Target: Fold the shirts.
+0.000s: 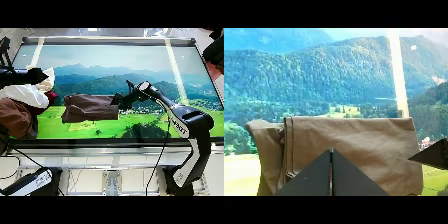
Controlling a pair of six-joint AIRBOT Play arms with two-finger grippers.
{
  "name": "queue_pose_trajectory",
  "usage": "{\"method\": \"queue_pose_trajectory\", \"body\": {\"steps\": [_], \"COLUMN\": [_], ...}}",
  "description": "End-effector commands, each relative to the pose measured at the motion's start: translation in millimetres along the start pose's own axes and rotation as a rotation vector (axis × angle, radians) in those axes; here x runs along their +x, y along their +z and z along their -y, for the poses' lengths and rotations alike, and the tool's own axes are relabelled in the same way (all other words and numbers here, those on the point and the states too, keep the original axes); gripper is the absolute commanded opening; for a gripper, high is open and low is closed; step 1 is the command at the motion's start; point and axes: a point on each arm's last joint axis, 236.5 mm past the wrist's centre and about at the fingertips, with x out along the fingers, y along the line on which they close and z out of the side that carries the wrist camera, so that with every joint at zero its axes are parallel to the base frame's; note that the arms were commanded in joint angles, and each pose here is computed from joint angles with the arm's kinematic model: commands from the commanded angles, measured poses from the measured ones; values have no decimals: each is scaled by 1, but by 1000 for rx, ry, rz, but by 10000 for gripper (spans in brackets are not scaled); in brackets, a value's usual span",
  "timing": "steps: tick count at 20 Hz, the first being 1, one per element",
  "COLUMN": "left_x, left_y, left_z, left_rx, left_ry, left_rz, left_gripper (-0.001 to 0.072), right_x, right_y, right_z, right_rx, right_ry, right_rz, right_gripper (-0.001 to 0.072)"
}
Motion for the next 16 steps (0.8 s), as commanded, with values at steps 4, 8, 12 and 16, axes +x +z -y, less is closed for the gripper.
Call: {"method": "queue_pose_trajectory", "body": {"steps": [4, 8, 12, 16], "left_x": [0, 0, 0, 0], "left_y": [-2, -4, -5, -5], "left_z": [0, 1, 1, 1], "left_rx": [3, 3, 3, 3], "left_ry": [-2, -5, -7, -7], "left_rz": [-8, -16, -21, -21], "left_gripper": [11, 11, 11, 11], "right_x": [8, -49, -183, -333], "right_y": [-3, 39, 85, 66], "right_z": [-45, -72, -14, 81], "right_rx": [-43, -169, -165, -20], "right_ry": [101, 75, -198, -527], "right_rz": [2, 125, 347, 486], "right_gripper": [9, 9, 9, 8]}}
